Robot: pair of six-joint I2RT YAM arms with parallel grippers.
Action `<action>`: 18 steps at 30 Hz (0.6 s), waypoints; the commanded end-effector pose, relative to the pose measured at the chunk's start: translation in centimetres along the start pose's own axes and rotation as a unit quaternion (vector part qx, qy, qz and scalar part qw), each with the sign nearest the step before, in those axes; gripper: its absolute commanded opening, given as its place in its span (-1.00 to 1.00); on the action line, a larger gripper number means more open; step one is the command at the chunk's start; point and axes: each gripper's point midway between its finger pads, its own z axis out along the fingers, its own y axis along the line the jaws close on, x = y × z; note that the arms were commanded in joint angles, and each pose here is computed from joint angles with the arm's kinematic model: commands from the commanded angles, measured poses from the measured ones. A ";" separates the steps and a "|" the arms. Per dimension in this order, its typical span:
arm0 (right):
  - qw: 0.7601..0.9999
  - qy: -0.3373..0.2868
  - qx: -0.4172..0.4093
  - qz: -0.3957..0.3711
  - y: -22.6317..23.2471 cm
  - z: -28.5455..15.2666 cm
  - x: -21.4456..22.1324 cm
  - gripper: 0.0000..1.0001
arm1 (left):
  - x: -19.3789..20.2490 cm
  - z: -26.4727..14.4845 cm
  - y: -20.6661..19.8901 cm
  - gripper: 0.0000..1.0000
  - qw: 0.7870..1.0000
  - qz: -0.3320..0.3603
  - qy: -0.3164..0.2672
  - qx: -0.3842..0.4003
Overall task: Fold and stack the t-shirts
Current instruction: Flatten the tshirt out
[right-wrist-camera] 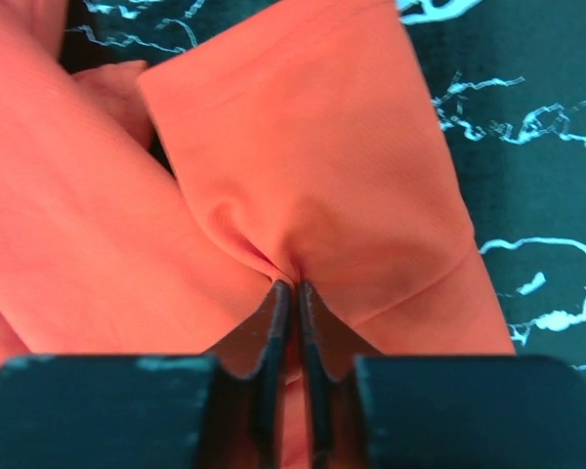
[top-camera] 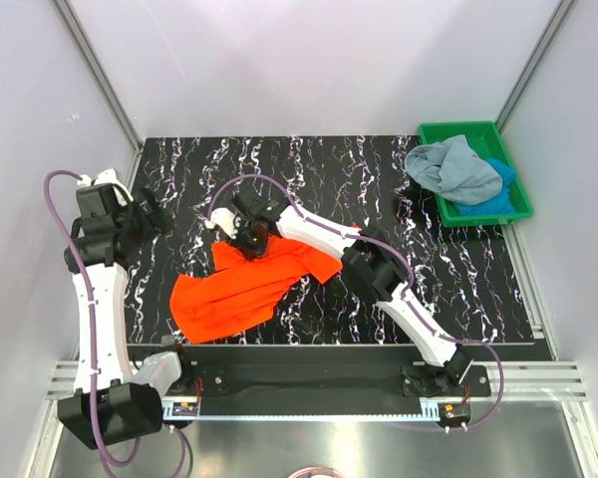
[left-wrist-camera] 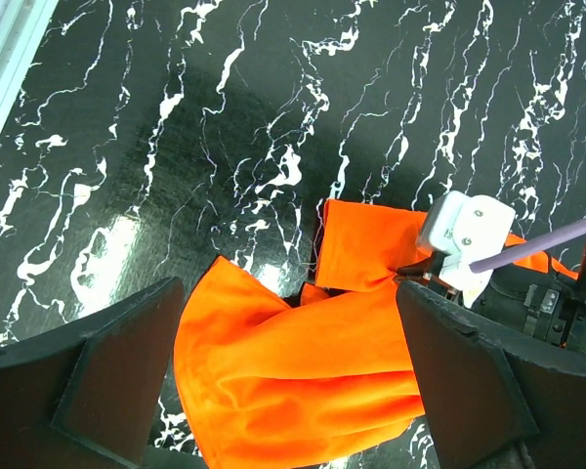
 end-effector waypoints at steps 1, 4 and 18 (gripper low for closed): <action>0.998 -0.034 0.050 -0.016 -1.9 -2.9 -2.9 -0.83 | -0.7 0.0 -0.7 0.93 1.000 -0.007 -0.015 0.022; 0.995 -0.058 0.082 -0.012 -3.8 -6.1 -4.9 -0.85 | -0.3 0.6 -0.8 0.91 1.000 -0.004 -0.006 0.026; 0.955 -0.099 0.268 0.078 -18.3 -22.2 -1.6 -0.90 | 1.9 5.8 -0.2 0.86 0.988 0.069 0.137 0.016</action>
